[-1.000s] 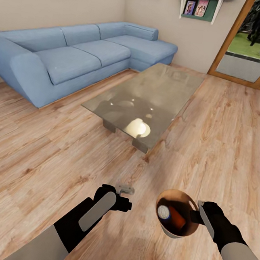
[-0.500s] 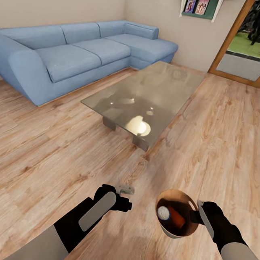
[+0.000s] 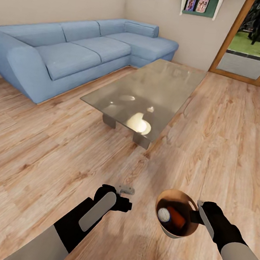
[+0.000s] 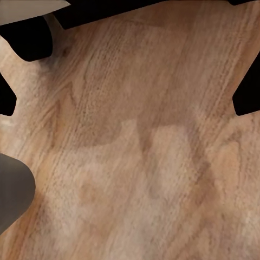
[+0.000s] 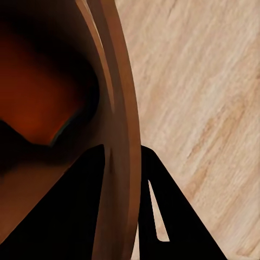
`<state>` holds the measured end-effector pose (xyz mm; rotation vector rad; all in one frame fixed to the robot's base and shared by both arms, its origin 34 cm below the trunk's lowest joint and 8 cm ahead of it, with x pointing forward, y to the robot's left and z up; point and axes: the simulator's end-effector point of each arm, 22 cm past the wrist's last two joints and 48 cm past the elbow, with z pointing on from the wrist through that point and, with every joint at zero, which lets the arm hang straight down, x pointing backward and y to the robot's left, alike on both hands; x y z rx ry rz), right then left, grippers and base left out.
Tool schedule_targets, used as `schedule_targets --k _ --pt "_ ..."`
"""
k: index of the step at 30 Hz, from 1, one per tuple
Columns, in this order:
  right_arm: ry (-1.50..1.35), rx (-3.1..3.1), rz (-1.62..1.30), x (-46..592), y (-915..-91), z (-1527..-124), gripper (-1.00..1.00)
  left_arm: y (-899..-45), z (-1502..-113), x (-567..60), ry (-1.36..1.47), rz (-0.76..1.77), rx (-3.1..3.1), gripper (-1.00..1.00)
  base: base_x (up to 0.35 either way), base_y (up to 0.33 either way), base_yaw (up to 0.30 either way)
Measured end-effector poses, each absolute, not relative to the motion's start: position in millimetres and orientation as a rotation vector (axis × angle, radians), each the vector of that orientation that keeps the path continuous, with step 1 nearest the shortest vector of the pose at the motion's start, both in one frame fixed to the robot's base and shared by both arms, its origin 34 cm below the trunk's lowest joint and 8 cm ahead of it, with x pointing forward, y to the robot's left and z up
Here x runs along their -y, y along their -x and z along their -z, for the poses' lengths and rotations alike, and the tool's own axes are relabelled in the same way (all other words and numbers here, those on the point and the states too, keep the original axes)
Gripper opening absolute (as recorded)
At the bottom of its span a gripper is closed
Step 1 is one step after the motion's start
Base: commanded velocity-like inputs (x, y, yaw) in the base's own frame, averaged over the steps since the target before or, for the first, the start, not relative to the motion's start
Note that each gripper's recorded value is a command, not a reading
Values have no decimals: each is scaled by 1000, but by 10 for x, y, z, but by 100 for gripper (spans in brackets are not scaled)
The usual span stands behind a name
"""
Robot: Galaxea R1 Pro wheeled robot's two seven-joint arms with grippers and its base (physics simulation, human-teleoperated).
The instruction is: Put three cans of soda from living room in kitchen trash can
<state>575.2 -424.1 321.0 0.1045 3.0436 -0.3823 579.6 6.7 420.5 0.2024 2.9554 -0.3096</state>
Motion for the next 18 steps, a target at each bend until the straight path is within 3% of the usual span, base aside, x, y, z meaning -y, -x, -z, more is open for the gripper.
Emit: schedule_targets --k 18 --pt "-101 -3041 386 4248 -5682 -2868 -100 -5718 -3858 -67 -203 310 -2955 100 0 0 0"
